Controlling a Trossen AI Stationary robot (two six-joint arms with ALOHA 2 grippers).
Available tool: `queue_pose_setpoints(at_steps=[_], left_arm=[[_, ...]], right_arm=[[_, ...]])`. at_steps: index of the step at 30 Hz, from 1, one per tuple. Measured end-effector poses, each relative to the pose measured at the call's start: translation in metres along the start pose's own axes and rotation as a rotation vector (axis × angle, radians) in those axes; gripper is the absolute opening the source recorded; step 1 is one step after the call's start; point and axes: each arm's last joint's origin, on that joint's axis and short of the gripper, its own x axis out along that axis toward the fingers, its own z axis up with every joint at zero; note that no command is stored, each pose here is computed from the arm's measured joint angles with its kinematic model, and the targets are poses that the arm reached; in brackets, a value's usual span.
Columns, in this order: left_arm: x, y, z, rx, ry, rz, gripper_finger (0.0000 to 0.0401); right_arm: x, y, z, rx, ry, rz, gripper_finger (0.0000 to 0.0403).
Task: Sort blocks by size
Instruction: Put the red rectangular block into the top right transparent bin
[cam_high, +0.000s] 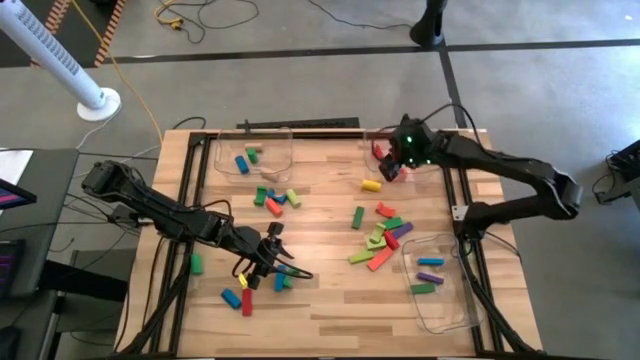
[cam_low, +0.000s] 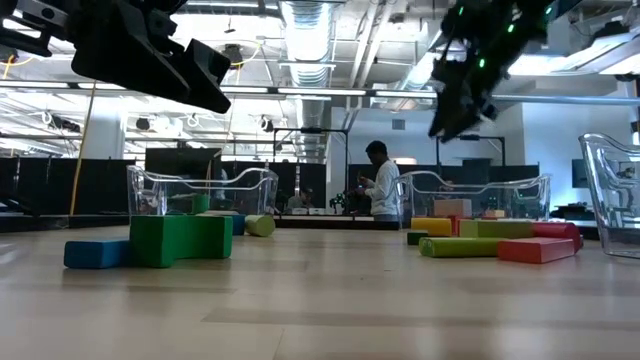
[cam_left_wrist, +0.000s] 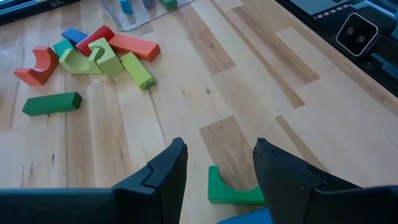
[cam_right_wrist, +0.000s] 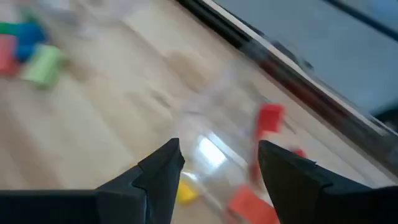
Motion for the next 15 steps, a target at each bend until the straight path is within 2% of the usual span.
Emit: queue_pose_setpoints(at_steps=[6,15], left_arm=[[0.000,0.000,-0.001,-0.004,0.006,-0.001,0.0173],[0.000,0.000,-0.001,-0.011,0.006,-0.001,0.0173]], right_arm=[[-0.033,0.046,-0.006,-0.123,-0.113,0.187,0.0242],[-0.065,0.116,-0.033,-0.319,-0.171,0.453,0.0242]])
